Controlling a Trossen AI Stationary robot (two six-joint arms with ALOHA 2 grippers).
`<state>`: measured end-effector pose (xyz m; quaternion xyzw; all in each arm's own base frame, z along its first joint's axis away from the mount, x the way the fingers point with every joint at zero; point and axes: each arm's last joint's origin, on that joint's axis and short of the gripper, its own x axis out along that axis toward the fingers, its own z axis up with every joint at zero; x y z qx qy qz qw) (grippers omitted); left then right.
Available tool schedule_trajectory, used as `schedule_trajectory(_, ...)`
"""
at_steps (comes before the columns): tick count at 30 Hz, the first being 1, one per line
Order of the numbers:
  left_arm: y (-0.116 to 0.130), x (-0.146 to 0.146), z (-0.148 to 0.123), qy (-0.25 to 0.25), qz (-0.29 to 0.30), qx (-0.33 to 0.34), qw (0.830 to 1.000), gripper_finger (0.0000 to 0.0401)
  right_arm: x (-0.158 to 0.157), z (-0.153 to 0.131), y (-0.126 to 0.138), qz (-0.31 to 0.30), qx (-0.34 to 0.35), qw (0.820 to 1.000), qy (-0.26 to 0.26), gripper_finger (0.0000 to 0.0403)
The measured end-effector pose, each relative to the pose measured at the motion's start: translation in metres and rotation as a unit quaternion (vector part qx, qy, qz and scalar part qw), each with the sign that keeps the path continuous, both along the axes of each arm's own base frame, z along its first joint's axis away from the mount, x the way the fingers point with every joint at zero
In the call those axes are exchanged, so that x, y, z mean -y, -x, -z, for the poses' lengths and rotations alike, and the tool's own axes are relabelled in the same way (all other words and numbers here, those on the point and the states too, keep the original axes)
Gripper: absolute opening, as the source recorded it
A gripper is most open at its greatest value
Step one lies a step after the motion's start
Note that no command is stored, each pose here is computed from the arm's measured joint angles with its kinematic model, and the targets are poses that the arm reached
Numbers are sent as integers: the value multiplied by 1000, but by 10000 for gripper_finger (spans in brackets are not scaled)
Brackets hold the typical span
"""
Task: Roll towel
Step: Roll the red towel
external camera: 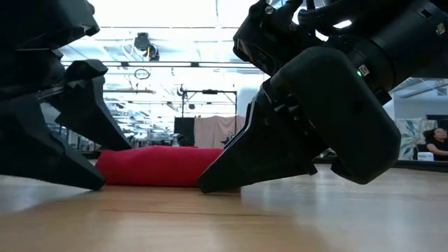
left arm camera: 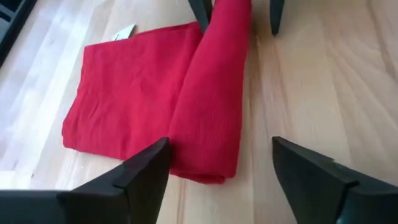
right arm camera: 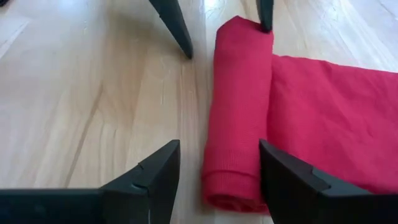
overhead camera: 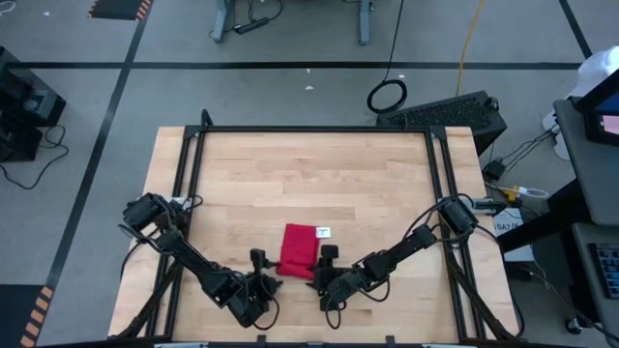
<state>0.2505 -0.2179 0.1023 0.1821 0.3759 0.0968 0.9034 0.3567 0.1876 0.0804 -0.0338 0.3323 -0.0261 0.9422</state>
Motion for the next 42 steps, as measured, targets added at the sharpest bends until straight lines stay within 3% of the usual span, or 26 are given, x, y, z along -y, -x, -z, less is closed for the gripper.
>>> schedule_trajectory(8,-3,-6,3,16,-2,-5,1000,214,0,0,0,0,0,1000,1,196)
schedule_trajectory(16,-14,-18,3,41,8,-44,998,180,1,0,0,8,6,1000,20,196)
schedule_trajectory(21,-21,-27,5,66,22,-78,995,122,-3,-1,2,2,13,999,44,197)
schedule_trajectory(28,-28,-35,6,80,41,-104,991,39,-19,-19,17,-18,35,989,145,197)
schedule_trajectory(34,-33,-45,-2,137,56,-131,980,46,-44,-39,35,-46,59,980,186,197)
schedule_trajectory(42,-41,-60,-13,238,80,-166,954,52,-52,-26,35,3,90,985,150,197)
